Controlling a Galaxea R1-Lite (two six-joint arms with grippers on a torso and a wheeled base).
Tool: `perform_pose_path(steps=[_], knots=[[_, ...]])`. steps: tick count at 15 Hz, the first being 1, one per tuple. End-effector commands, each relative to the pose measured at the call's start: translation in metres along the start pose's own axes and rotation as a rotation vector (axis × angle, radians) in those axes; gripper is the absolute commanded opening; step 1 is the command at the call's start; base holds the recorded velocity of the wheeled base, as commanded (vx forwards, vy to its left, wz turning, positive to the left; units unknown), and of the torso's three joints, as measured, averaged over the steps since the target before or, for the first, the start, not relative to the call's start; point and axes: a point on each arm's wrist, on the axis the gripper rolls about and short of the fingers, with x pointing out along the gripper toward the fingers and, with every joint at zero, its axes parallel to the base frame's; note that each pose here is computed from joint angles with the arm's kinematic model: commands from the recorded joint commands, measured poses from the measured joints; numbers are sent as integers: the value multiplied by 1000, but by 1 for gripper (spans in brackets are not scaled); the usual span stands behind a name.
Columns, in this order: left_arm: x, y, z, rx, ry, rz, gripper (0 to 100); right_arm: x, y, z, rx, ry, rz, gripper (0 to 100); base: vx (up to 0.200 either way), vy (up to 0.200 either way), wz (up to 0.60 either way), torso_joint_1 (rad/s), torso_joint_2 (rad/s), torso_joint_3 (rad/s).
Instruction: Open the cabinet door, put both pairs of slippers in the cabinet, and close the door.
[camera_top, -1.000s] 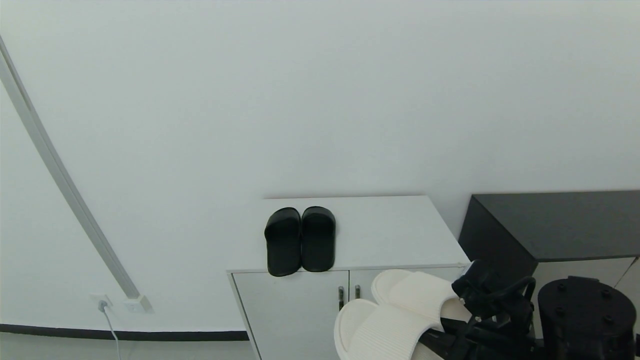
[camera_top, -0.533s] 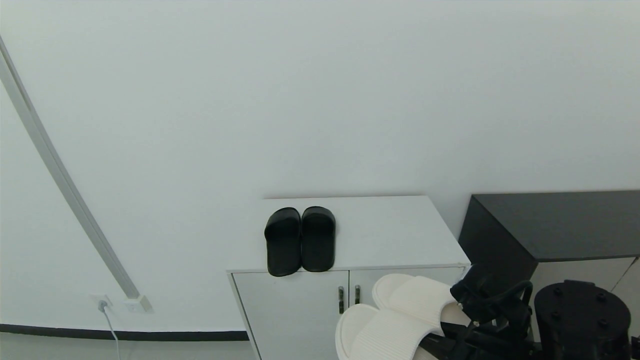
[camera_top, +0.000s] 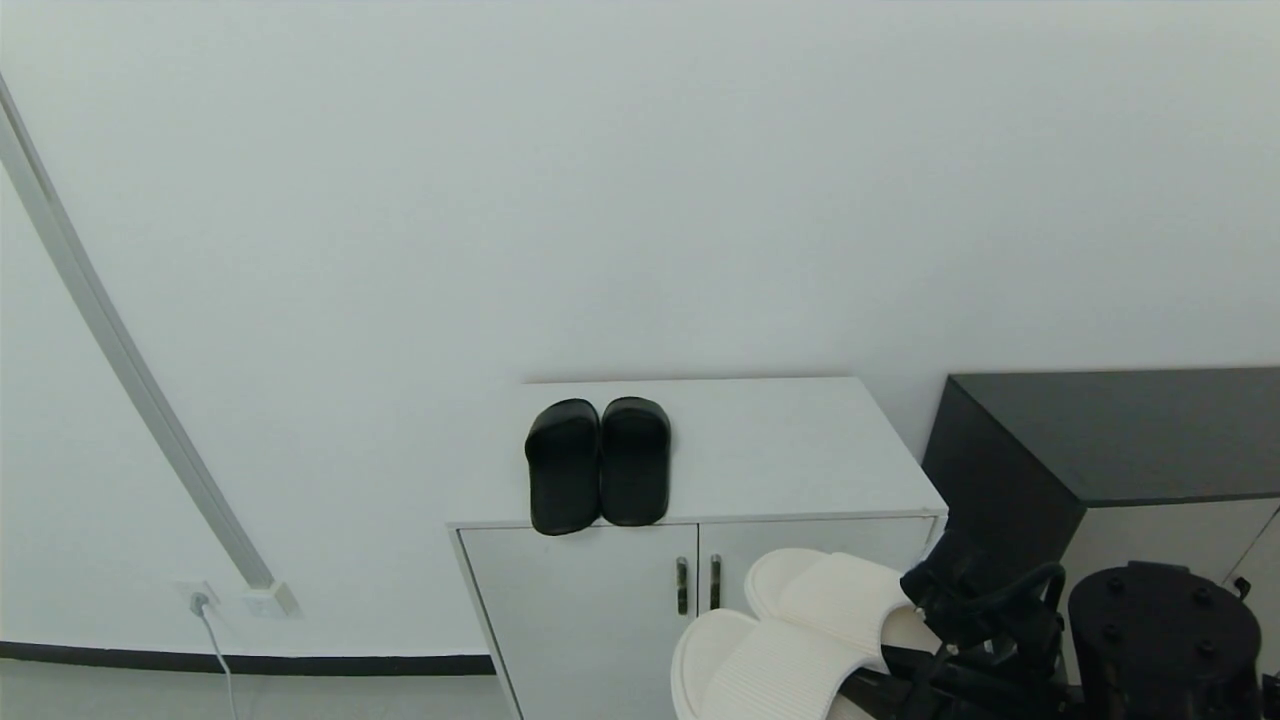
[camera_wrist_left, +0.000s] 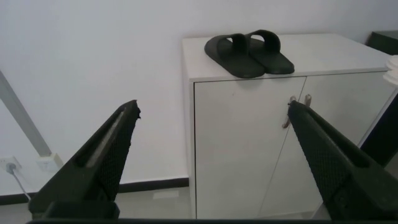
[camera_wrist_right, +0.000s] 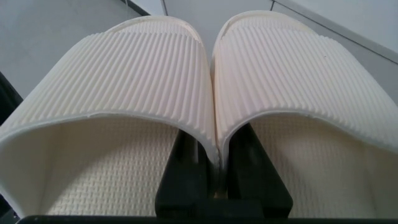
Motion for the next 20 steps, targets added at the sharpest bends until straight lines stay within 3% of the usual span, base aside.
perform_pose_path(steps=[1, 11, 20], knots=[[0, 0, 0, 0, 1, 1, 100, 1, 0, -1, -1, 3, 0, 0, 0, 0, 0, -159, 344, 188], [0, 0, 0, 0, 1, 0, 100, 0, 1, -3, -5, 11, 2, 0, 0, 0, 0, -161, 371, 206], [0, 0, 0, -2, 1, 1, 100, 0, 2, -4, -24, 17, 7, 0, 0, 0, 0, -219, 528, 308]])
